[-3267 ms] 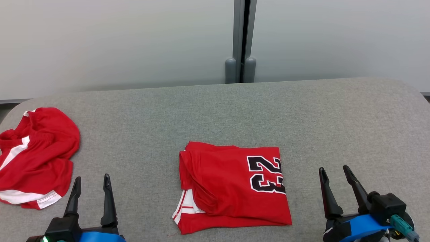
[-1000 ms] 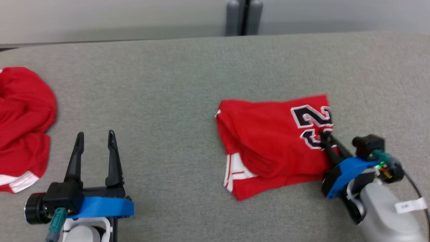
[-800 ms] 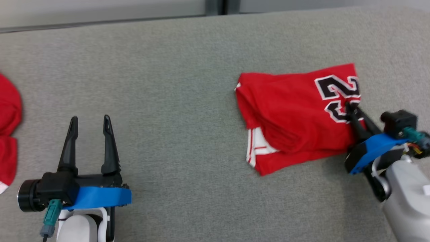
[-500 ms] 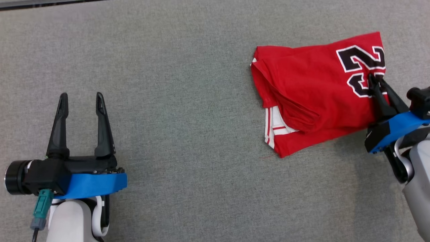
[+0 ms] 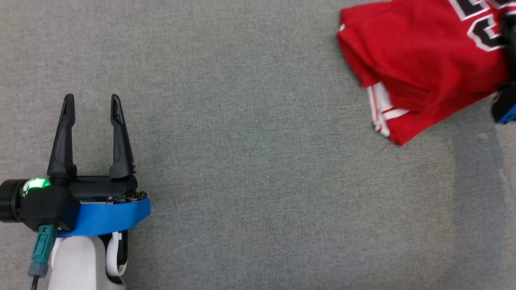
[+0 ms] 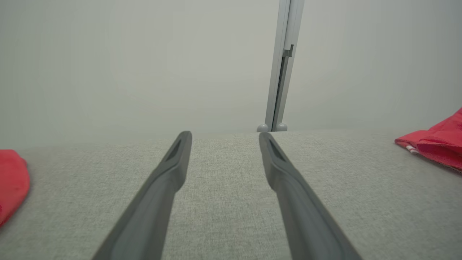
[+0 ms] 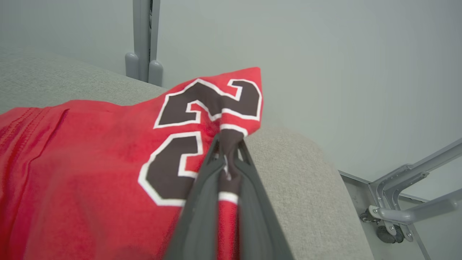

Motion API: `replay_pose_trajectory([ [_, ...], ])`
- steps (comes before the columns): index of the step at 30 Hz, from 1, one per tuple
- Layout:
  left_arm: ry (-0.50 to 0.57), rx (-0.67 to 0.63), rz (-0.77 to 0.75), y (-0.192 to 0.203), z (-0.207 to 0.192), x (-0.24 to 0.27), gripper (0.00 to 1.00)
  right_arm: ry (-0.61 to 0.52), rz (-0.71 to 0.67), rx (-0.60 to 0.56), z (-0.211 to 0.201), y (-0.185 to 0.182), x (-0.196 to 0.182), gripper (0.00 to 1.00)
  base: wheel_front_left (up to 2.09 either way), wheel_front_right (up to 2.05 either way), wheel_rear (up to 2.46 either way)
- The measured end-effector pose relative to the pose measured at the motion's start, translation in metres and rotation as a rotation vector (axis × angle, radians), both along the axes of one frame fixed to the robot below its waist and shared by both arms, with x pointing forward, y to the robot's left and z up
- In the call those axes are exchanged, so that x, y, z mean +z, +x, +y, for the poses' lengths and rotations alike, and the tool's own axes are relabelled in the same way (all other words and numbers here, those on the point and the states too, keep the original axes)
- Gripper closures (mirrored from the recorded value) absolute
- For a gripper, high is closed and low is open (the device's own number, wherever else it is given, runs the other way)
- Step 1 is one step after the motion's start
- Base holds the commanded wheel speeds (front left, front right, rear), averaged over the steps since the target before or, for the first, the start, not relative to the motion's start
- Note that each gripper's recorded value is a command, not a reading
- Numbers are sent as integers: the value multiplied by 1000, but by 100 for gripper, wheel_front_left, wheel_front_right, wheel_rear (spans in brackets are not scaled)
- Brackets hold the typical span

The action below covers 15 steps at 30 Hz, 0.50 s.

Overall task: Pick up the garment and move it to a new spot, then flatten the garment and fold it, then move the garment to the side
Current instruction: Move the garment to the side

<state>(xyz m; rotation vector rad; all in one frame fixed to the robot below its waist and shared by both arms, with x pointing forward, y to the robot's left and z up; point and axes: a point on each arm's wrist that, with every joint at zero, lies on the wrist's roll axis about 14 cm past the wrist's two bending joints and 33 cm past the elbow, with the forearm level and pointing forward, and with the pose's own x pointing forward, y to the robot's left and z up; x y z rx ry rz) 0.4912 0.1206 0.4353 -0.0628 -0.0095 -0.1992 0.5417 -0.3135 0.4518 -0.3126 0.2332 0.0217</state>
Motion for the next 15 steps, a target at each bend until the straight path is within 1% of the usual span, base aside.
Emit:
replay_pose_trajectory([
  [6,9,-2,9,8,0,-11,0,-108,12,-72,-48,14,13,100,0,0,0],
  [10,10,-4,9,11,0,-14,0,-139,46,-138,-77,16,12,100,0,0,0],
  [15,17,-1,0,13,4,-13,0,-166,69,-184,-98,19,11,100,0,0,0],
])
